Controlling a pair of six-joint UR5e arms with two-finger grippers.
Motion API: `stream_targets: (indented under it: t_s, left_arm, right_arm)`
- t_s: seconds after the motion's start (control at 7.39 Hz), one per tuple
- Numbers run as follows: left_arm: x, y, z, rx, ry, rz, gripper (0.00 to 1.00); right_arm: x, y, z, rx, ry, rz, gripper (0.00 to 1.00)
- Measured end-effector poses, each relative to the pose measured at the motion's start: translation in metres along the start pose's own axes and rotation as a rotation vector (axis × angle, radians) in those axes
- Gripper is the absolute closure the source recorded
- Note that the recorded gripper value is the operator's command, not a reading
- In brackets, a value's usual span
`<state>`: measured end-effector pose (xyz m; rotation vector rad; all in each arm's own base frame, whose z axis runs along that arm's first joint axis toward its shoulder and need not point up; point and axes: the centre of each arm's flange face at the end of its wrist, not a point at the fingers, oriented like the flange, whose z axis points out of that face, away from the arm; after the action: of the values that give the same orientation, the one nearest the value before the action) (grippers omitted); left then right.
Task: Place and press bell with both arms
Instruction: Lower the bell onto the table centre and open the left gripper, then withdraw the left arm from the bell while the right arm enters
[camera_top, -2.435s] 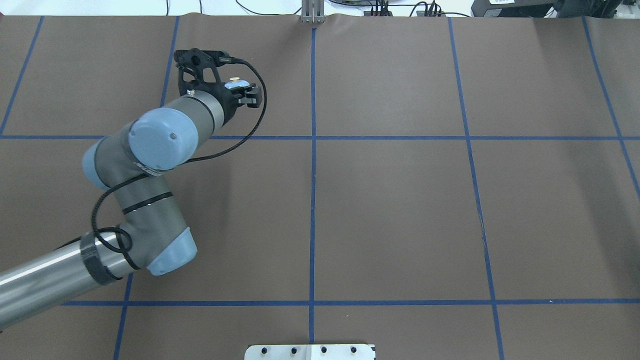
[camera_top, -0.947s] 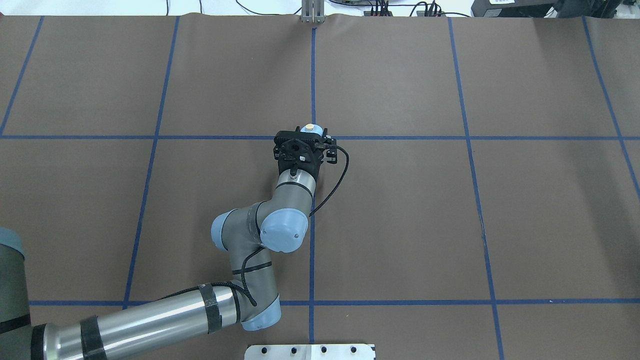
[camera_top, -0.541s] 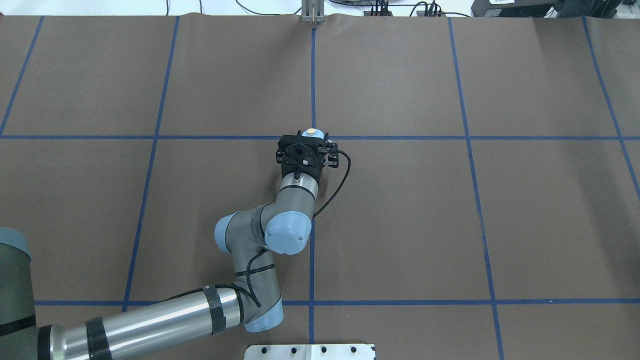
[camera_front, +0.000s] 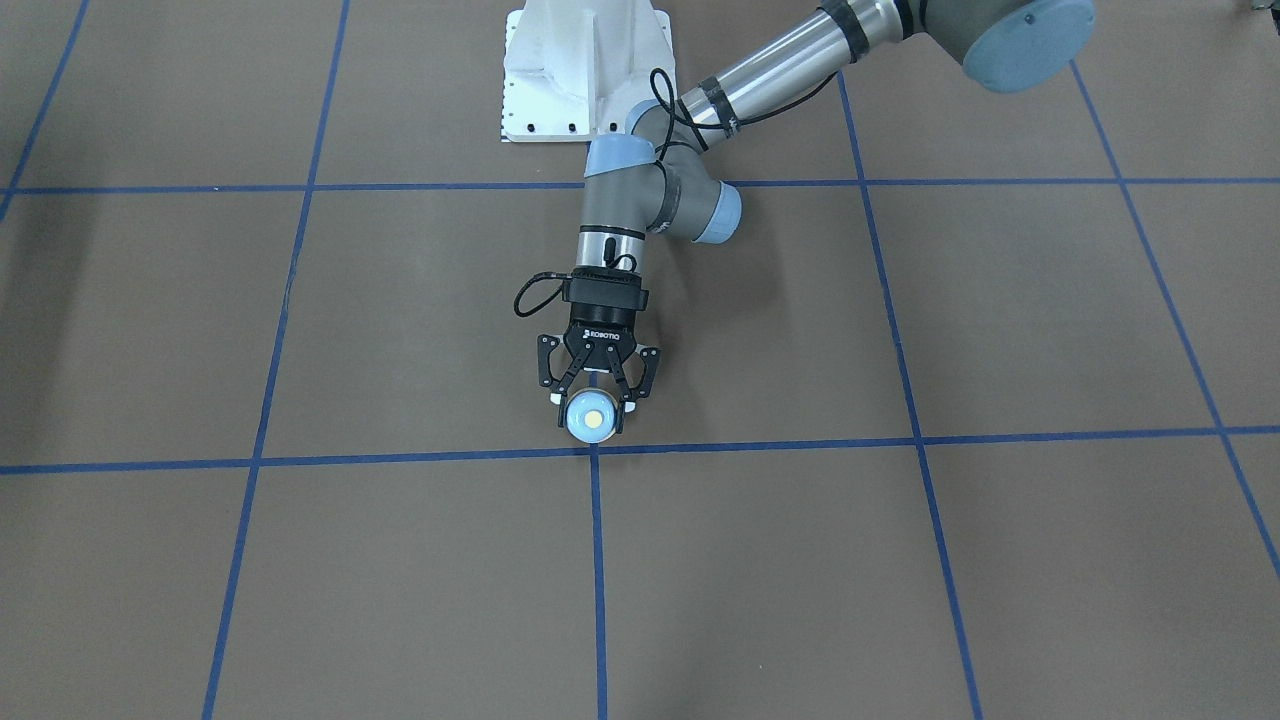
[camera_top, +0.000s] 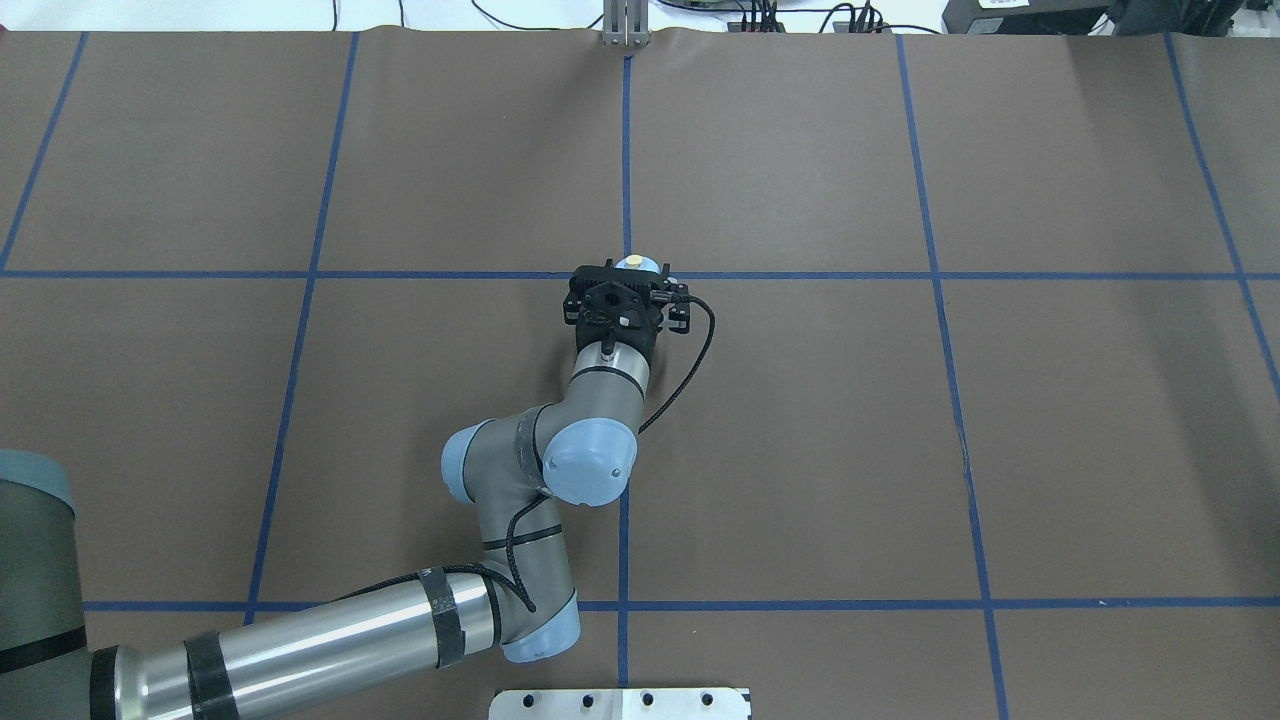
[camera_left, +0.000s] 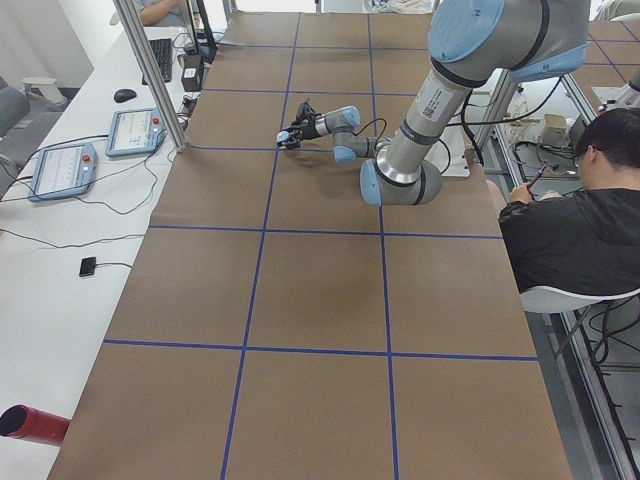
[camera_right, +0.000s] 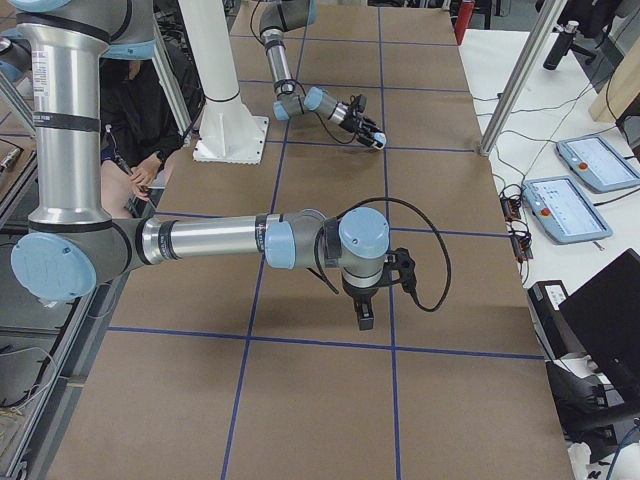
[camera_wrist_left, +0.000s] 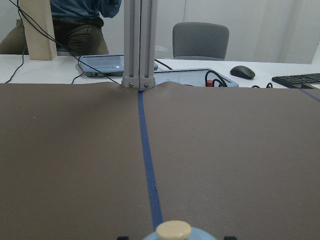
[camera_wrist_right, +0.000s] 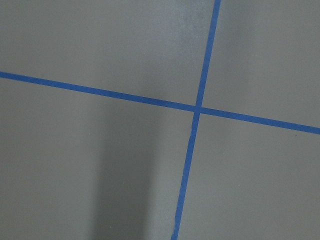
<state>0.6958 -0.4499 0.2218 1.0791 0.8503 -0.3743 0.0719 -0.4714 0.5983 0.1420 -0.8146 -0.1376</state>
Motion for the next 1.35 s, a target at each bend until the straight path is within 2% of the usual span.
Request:
stream_targets:
  t_s: [0.41, 0.68, 0.95, 1.08, 1.22, 1.35]
  left_arm:
    - [0.002, -0.005, 0.001, 0.005, 0.002, -0.004, 0.0]
    - [-0.003, -0.029, 0.011, -0.003, 0.009, -0.01, 0.01]
    - [-0.022, -0.086, 0.031, -0.053, 0.026, 0.022, 0.01]
    - [-0.045, -0.114, 0.042, -0.092, 0.039, 0.033, 0.01]
    - [-0.085, -0.134, 0.054, -0.142, 0.043, 0.038, 0.01]
    - [-0.139, -0.149, 0.062, -0.198, 0.041, 0.043, 0.01]
  right_arm:
    - [-0.001, -0.001, 0.0, 0.001, 0.0, -0.001, 0.0]
    - [-0.005, -0.003, -0.004, 0.009, 0.004, -0.009, 0.0]
    - [-0.014, -0.007, -0.009, 0.022, 0.004, -0.009, 0.0]
    - [-0.02, -0.009, -0.011, 0.03, -0.015, 0.044, 0.0]
    - [-0.027, -0.011, -0.009, 0.028, -0.04, 0.097, 0.0]
    - [-0.043, -0.021, -0.004, 0.019, -0.066, 0.099, 0.0]
